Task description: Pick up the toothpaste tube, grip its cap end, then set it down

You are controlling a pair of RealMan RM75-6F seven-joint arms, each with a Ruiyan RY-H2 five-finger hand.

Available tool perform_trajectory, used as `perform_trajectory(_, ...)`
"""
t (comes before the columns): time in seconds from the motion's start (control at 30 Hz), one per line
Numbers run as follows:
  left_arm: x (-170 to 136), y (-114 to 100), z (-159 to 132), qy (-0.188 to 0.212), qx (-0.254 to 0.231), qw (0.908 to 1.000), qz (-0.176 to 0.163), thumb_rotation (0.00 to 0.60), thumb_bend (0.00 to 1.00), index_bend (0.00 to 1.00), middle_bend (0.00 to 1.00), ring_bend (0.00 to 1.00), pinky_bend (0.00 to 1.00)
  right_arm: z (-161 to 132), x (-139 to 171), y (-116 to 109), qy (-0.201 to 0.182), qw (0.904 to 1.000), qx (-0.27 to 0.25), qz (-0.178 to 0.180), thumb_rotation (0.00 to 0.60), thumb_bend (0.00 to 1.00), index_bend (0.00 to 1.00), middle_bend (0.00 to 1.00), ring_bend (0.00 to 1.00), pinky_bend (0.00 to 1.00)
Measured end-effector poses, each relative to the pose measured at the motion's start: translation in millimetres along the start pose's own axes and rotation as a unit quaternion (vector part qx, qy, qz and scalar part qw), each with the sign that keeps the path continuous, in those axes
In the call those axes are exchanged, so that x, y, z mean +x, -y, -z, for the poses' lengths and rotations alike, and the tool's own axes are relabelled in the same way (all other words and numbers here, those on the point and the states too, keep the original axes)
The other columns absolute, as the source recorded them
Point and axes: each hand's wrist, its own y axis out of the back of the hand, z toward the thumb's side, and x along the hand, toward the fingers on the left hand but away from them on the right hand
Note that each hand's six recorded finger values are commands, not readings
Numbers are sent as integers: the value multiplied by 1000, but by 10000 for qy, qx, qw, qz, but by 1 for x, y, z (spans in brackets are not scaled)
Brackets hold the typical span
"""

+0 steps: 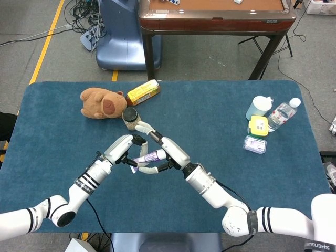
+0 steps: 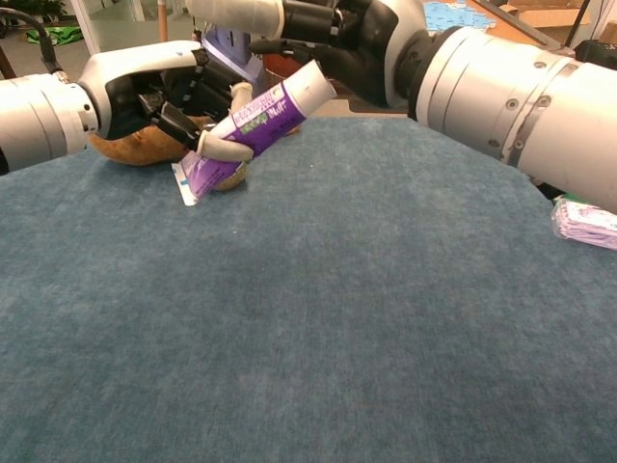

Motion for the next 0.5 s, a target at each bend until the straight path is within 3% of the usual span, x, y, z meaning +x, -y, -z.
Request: perform_trajectory(0.5, 1, -6, 1, -41, -304, 9995, -25, 600, 429, 636, 705, 423, 256, -5, 2, 3, -214, 9996, -188, 5, 464, 33, 0, 0, 0, 0)
